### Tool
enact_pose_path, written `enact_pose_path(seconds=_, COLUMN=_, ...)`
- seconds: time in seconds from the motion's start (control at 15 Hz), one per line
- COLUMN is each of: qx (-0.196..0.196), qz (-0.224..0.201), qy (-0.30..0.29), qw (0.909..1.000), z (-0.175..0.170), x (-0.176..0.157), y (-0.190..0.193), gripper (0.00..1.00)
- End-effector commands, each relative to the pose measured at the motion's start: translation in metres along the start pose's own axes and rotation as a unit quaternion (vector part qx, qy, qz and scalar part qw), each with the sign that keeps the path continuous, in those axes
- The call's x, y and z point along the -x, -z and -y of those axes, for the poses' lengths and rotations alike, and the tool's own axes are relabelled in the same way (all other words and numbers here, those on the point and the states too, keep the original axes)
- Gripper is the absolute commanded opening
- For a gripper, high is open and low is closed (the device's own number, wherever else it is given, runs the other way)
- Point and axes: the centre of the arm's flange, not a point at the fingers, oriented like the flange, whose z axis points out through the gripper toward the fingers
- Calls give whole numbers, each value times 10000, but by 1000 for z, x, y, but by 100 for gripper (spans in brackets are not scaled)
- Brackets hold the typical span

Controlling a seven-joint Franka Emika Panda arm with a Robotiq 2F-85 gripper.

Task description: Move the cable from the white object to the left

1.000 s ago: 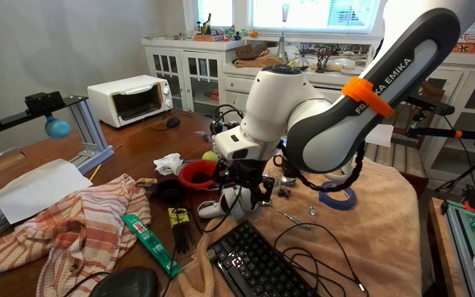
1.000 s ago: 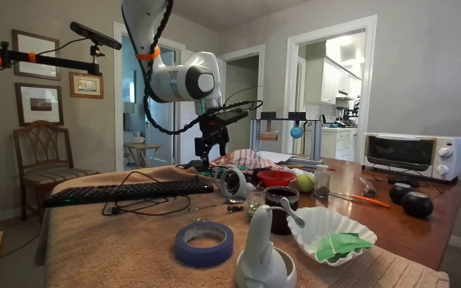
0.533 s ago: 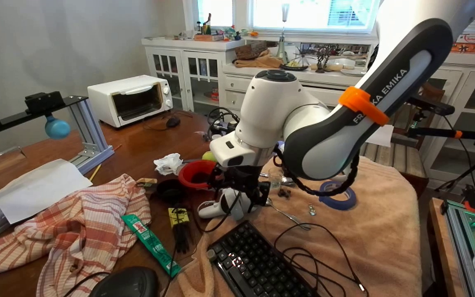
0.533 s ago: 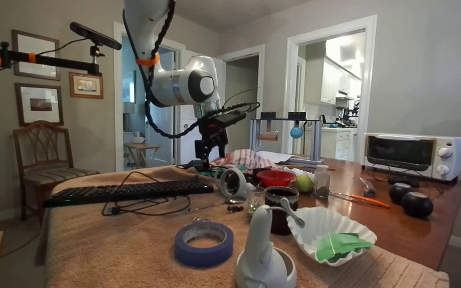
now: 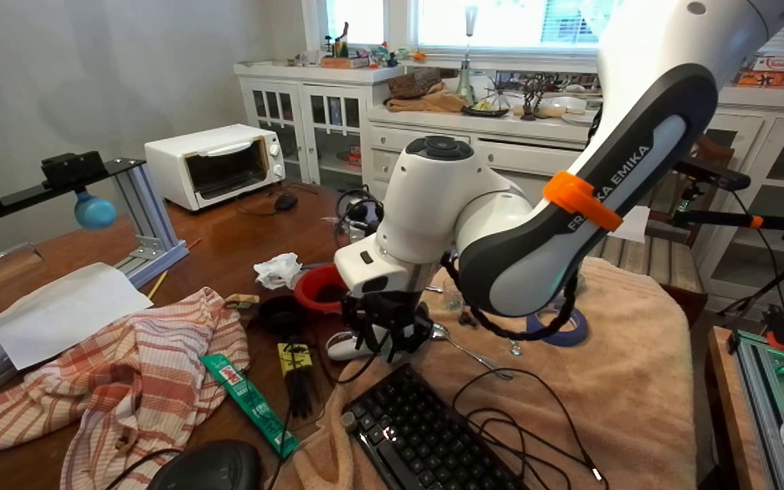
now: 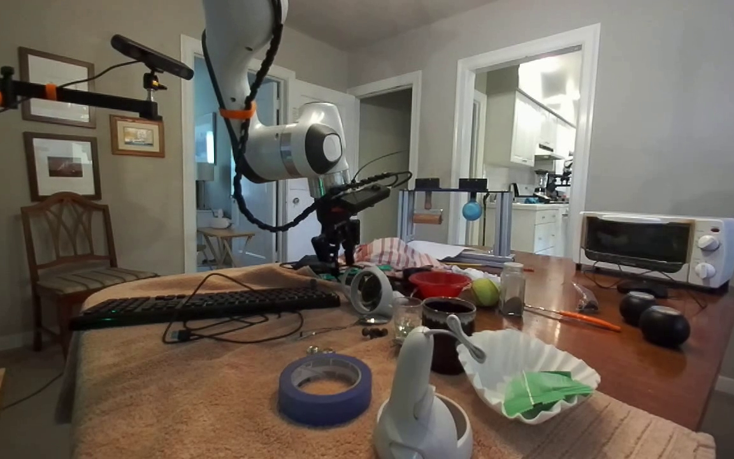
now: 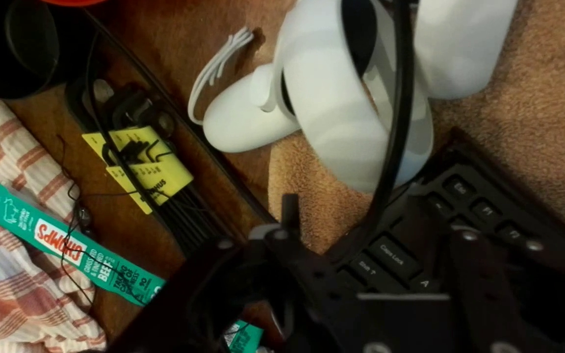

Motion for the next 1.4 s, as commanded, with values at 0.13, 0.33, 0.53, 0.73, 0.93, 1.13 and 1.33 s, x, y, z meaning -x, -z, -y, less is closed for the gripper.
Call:
enact_pose_path(seconds=0.13, qx=180, qz=81, qy=-24, qw=9998, z=-7, x=-7, y=-15, gripper=39)
enact_pose_path(seconds=0.33, qx=225, qz=81, qy=-10, qw=9997, z=-7, x=-8, y=-13, gripper=30)
enact_pose_path(seconds=0.53, qx=250, qz=103, qy=17, qw=9996, z=-7, x=-9, y=-12, gripper=5)
enact_pose_path(seconds=0.73, qx=317, qz=107, qy=27, qw=9994, z=-7, x=-9, y=-9, gripper=2)
enact_pose_path(seconds=0.93, qx=426, qz=40, qy=40, qw=9991, z=-10, x=-9, y=-1, gripper=2)
enact_pose_path(seconds=1.13, qx=642, qz=-158, qy=20, qw=9978, z=-19, x=-12, y=13, gripper=2)
enact_pose_path(seconds=1.33, qx=779, qz=-426, qy=-74, qw=9960, z=-36, x=-16, y=22, gripper=2)
